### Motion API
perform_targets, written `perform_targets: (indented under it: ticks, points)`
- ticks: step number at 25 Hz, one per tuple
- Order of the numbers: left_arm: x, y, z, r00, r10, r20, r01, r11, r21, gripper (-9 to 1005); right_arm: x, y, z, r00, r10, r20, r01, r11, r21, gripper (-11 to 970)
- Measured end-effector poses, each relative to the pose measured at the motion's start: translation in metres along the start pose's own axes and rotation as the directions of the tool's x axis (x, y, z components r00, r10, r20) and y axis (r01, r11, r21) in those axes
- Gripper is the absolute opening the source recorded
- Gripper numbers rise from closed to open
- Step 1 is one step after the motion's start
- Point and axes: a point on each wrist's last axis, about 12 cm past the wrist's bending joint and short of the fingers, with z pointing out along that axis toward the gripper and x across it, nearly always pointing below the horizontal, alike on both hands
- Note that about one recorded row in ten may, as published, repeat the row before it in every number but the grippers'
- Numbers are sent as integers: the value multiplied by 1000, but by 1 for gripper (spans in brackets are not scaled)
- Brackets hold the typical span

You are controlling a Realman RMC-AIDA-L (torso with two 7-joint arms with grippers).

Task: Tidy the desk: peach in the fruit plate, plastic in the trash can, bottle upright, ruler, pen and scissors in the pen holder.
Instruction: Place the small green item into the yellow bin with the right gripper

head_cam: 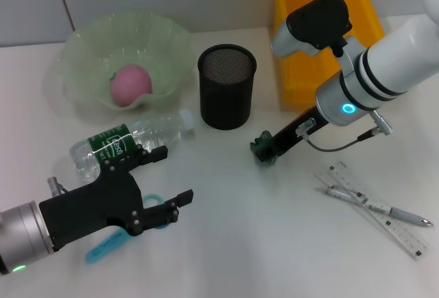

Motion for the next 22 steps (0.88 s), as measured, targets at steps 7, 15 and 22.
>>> perform_targets:
  ticks: [7, 15, 22]
  points:
    - [0, 0, 0, 1000, 0, 0, 0, 1000, -1, 816, 0, 0, -2, 1000, 1, 2, -1, 1000, -3, 397]
    - [0, 0, -1, 1000, 0, 0, 0, 1000, -2, 815, 1, 2, -23, 998, 3, 62, -2, 1000, -11, 336]
    - [0, -1, -1, 1000, 0, 1, 0, 1000, -1, 815, 7, 1, -59, 992, 17, 129, -19, 1000, 14, 289]
